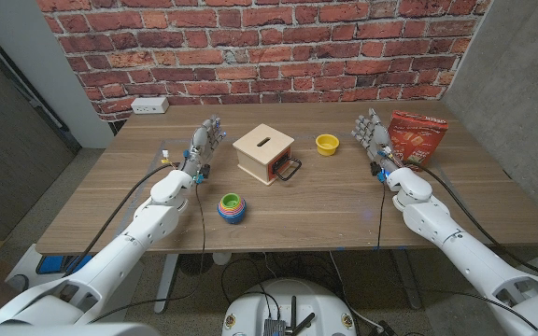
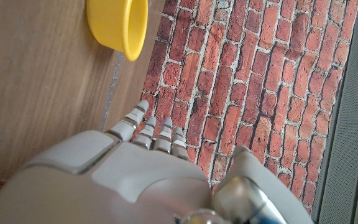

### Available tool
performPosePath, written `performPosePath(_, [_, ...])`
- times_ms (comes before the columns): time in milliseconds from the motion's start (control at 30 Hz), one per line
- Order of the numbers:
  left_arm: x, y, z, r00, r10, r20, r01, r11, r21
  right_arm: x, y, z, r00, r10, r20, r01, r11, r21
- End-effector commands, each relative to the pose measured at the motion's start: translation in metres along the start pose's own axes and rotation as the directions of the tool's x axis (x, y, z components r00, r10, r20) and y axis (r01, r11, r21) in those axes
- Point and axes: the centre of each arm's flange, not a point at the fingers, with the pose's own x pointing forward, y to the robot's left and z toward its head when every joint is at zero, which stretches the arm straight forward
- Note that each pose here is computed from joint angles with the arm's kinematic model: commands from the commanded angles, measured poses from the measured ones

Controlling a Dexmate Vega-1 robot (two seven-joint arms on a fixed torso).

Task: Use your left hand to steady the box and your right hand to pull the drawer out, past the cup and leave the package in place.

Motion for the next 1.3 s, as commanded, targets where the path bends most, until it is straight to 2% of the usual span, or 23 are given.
performPosePath(33, [-0.011, 0.002, 0.001, 0.999, 0.040, -0.014, -0.040, 0.999, 0.024, -0.001, -0.004, -0.005, 1.000, -0.018, 0.026, 0.018, 1.000, 0.010])
performPosePath(467, [-0.017, 0.000, 0.009, 0.999, 0.045, -0.028, -0.043, 0.998, 0.050, -0.005, -0.003, -0.007, 1.000, 0.006, 0.020, -0.006, 1.000, -0.004])
performPosePath(900, [-0.025, -0.001, 0.025, 0.999, 0.049, -0.023, -0.046, 0.994, 0.099, -0.006, -0.003, -0.010, 1.000, 0.010, -0.005, -0.010, 1.000, 0.004])
performPosePath(1300, [-0.034, 0.005, 0.040, 0.999, 0.042, -0.022, -0.037, 0.986, 0.162, -0.013, 0.003, -0.007, 1.000, 0.018, 0.021, -0.018, 1.000, -0.010])
